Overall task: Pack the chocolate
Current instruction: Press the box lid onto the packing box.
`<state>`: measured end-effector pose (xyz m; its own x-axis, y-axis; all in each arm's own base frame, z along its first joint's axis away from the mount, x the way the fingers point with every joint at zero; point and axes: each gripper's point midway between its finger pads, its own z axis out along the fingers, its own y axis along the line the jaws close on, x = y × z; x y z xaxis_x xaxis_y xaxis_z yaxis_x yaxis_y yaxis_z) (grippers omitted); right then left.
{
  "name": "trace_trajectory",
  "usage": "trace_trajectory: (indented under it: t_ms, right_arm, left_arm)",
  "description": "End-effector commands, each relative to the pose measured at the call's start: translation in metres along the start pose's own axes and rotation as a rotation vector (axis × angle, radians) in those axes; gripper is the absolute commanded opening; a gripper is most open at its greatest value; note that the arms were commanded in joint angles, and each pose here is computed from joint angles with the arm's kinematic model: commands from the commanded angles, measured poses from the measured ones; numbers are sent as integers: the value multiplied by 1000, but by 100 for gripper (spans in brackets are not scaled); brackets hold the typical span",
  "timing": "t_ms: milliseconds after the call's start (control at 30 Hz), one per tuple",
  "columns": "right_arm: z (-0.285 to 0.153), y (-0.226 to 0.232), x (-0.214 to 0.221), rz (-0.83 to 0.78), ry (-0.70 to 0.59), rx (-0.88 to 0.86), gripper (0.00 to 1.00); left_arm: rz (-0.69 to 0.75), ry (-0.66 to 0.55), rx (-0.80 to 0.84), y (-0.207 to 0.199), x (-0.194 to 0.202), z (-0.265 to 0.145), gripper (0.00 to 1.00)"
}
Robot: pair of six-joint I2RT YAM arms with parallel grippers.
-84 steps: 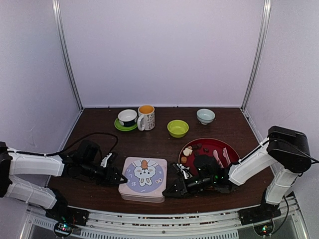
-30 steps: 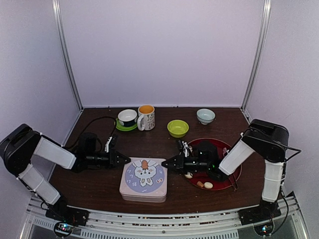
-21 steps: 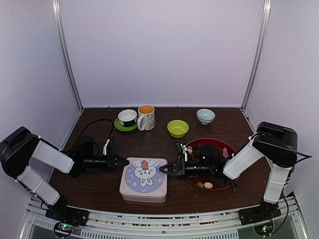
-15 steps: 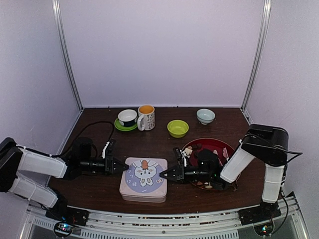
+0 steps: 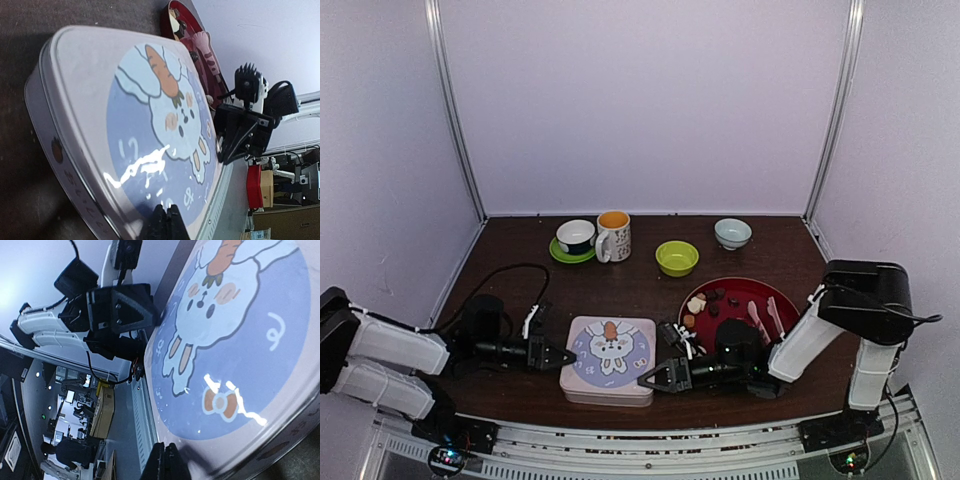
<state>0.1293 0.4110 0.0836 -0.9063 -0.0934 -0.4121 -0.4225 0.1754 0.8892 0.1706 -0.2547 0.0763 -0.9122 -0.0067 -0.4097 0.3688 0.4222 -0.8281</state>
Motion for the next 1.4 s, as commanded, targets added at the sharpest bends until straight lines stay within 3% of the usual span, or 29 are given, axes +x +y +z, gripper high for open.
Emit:
trace_trajectory:
  t_ms: [0,333,633,833,1000,1367]
  right_arm:
    - [-6,-26,2,80,-24,45,0]
    - [-17,2,-3,-14,-40,-19,0]
    - [-8,11,-17,-63,-47,-10,0]
    - [-5,10,-50,-183,-24,132,0]
    - [-4,33,-92,-260,-55,124,0]
    - [-10,-9,-151,-369,47,571,0]
  left_arm:
    - [-67,49,-86,9,34,-16,0]
    - [-27,2,-58,1,40,-27,0]
    - [-40,69,-118,25,57,-20,0]
    - [-17,40,-106,2,47,-33,0]
    - [-3,93,-39,-35,44,-39,0]
    - [112,303,-176,-67,70,-25,0]
